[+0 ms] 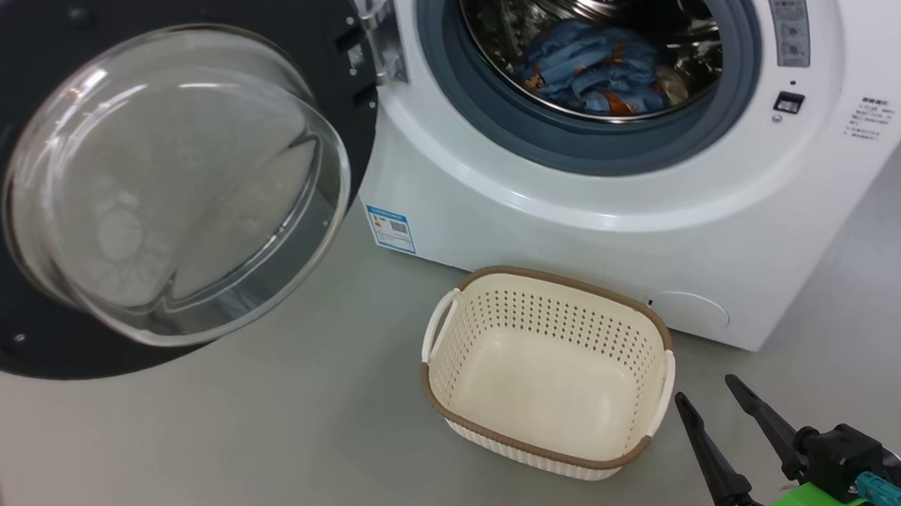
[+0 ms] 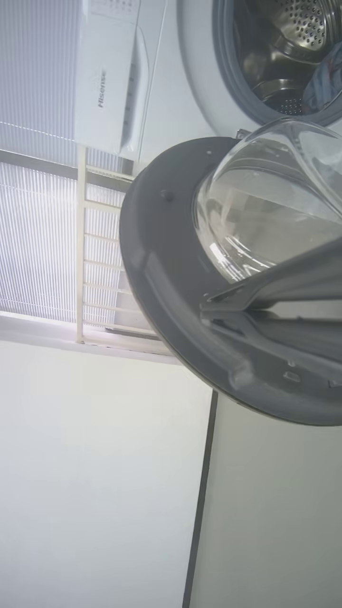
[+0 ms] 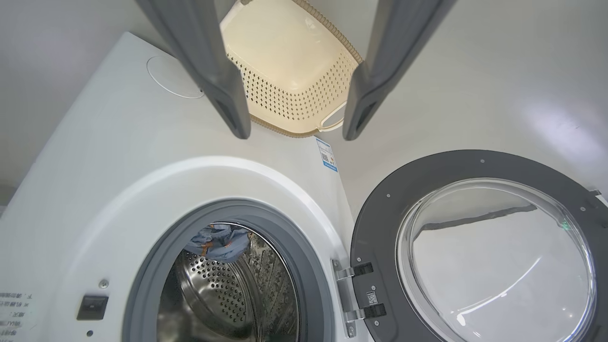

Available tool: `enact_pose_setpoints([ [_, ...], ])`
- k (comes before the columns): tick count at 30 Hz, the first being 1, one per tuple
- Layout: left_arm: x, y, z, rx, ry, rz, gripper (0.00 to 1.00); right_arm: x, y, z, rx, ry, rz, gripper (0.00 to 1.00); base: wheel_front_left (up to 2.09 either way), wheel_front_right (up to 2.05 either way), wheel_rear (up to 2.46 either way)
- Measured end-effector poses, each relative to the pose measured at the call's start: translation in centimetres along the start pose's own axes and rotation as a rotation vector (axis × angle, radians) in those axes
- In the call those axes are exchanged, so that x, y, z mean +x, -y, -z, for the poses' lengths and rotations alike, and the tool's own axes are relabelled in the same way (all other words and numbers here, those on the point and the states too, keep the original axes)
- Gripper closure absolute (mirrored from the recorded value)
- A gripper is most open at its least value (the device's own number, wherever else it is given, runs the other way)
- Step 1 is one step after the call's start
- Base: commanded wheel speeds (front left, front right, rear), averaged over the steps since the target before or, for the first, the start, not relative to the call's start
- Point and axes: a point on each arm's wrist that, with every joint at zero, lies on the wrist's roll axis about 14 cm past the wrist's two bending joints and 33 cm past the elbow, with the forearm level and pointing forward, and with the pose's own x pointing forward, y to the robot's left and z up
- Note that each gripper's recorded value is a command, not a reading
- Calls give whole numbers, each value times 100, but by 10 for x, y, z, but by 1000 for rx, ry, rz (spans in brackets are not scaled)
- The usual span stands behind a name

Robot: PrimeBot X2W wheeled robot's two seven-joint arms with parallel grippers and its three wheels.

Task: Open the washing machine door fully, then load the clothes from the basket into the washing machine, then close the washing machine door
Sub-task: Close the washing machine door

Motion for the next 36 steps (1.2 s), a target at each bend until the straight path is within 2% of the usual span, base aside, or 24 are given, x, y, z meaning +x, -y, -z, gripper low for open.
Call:
enact_pose_setpoints([
  [8, 81, -14, -66, -46, 184, 7, 100, -8, 23, 12, 9, -24, 61, 0, 0, 0, 0],
  [12, 110, -33, -70, -173, 202, -71, 100, -12, 33, 19, 18, -38, 87, 0, 0, 0, 0],
  [16, 134, -56, -52, -346, 112, -163, 100, -14, 41, 24, 19, -51, 106, 0, 0, 0, 0],
  [20, 152, -60, -28, -485, -36, -198, 100, -14, 50, 28, 8, -59, 116, 0, 0, 0, 0],
  [29, 150, -62, 35, -587, -414, -244, 100, -16, 52, 40, 4, -90, 106, 0, 0, 0, 0],
  [31, 150, -57, 42, -575, -471, -230, 100, -15, 52, 41, 1, -94, 102, 0, 0, 0, 0],
  [36, 150, -46, 59, -627, -567, -214, 100, -8, 58, 41, -13, -87, 92, 0, 0, 0, 0],
])
